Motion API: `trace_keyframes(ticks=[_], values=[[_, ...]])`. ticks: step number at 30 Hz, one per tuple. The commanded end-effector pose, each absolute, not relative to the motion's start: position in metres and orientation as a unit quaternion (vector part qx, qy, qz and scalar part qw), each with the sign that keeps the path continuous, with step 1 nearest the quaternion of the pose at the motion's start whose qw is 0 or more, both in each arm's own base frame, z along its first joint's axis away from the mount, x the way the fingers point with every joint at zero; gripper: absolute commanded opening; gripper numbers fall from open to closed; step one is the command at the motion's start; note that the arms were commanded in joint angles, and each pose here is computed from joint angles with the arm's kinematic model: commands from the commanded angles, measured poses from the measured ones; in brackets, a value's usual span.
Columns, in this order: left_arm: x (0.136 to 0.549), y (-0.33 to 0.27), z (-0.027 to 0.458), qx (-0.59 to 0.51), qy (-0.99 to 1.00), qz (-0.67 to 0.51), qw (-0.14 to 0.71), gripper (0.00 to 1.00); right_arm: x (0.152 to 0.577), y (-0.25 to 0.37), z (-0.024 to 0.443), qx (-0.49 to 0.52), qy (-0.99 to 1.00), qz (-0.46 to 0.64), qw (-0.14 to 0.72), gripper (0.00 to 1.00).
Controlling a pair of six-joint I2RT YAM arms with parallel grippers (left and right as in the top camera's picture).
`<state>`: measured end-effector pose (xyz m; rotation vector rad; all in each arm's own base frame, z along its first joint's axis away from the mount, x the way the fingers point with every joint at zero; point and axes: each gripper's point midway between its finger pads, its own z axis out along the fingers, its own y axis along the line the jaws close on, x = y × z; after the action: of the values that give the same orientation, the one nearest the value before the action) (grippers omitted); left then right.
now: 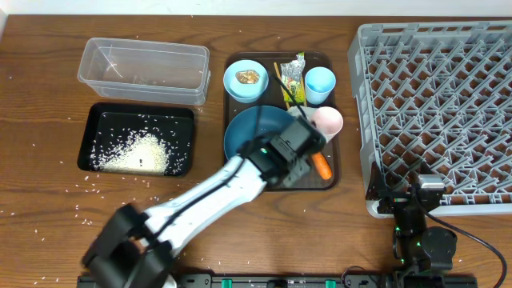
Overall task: Sort waste into correct bins and load items into the dishwasher rack
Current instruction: 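Carry the blue plate back and set it on the brown tray, then grasp the small blue bowl with the mushroom using the left gripper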
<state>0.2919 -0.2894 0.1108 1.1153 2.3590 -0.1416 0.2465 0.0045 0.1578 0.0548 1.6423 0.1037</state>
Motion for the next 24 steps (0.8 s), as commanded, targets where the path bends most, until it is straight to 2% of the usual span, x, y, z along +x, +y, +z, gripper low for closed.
trace_keyframes(ticks=[1,5,8,11,14,20,24], values=[[0.331,-0.282,0.18,0.36,0.869,-0.066,0.334,0.66,0.246,0.003,0.158,0.023,0.731,0.041,0.681,0.99],[0.379,-0.256,0.208,0.311,0.888,-0.069,0.33,0.69,0.246,0.003,0.158,0.023,0.731,0.041,0.681,0.99],[0.423,-0.234,0.211,0.278,0.903,-0.053,0.324,0.72,0.246,0.003,0.158,0.023,0.731,0.041,0.681,0.99],[0.46,-0.221,0.193,0.264,0.915,-0.036,0.304,0.73,0.246,0.003,0.158,0.023,0.731,0.041,0.681,0.99],[0.486,-0.218,0.153,0.262,0.926,-0.025,0.271,0.73,0.246,0.003,0.158,0.023,0.731,0.041,0.681,0.99],[0.484,-0.235,0.069,0.316,0.928,-0.031,0.194,0.73,0.246,0.003,0.158,0.023,0.731,0.041,0.681,0.99],[0.481,-0.236,0.045,0.319,0.932,-0.029,0.171,0.73,0.246,0.003,0.158,0.023,0.731,0.041,0.681,0.99]])
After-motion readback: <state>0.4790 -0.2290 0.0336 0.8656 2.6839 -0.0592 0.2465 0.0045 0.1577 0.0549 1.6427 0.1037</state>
